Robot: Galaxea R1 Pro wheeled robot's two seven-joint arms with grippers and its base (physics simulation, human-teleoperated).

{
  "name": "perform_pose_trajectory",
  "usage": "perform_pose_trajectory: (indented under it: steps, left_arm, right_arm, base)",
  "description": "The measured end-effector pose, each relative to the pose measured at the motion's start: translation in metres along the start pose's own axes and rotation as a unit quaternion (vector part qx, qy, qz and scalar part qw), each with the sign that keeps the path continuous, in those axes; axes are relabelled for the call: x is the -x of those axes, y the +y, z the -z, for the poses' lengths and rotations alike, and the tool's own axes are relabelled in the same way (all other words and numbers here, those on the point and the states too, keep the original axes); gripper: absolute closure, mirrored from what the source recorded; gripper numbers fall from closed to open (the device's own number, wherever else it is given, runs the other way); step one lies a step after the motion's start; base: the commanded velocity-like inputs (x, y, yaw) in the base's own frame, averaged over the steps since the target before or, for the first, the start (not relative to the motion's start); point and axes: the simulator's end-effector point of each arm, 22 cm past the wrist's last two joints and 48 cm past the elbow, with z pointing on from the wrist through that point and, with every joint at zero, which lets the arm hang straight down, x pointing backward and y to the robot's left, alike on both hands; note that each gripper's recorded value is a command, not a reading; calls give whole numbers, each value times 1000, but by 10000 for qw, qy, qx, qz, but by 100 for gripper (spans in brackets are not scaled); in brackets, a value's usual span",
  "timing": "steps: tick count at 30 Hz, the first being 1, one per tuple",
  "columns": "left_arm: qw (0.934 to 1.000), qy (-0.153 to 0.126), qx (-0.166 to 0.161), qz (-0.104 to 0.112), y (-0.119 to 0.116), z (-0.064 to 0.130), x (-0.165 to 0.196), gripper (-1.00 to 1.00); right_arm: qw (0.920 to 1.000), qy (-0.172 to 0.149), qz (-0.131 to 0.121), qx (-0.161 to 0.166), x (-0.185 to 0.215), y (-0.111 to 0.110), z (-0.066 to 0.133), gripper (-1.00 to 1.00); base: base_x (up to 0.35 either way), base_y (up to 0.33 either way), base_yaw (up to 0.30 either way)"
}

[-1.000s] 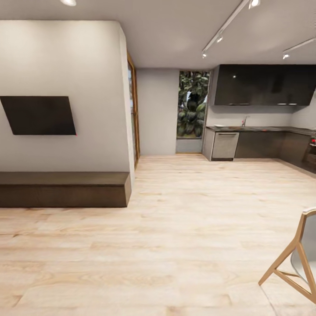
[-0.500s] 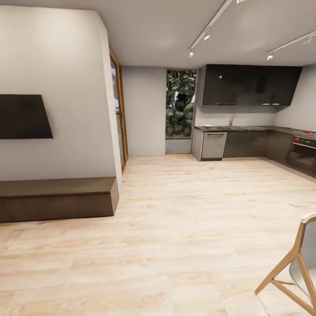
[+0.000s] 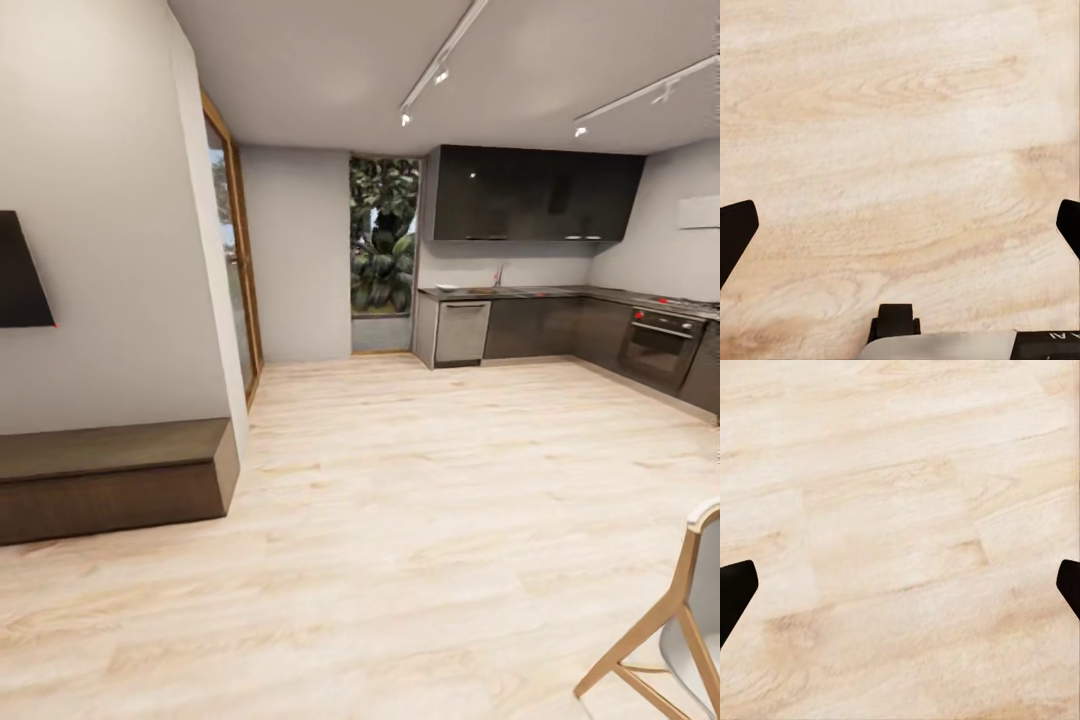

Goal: In the kitchen, take the Vidalia onion out of the sink, dice it on the chopping board with the paring knife, put the diced onion into the bowl on the countertop, then place both the paring knife and the chopping board into the sink.

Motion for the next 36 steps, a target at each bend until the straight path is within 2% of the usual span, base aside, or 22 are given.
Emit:
perform_pose_trajectory:
  steps: [8, 36]
  left_arm:
    - [10000, 1, 1, -1, 0, 0, 0, -100]
    - [10000, 2, 7, -4, 1, 0, 0, -100]
  right_arm:
    - [10000, 0, -1, 0, 0, 0, 0, -100]
    - [10000, 0, 3, 4, 0, 0, 0, -100]
  base:
    - [346, 0, -111]
    - [346, 0, -2]
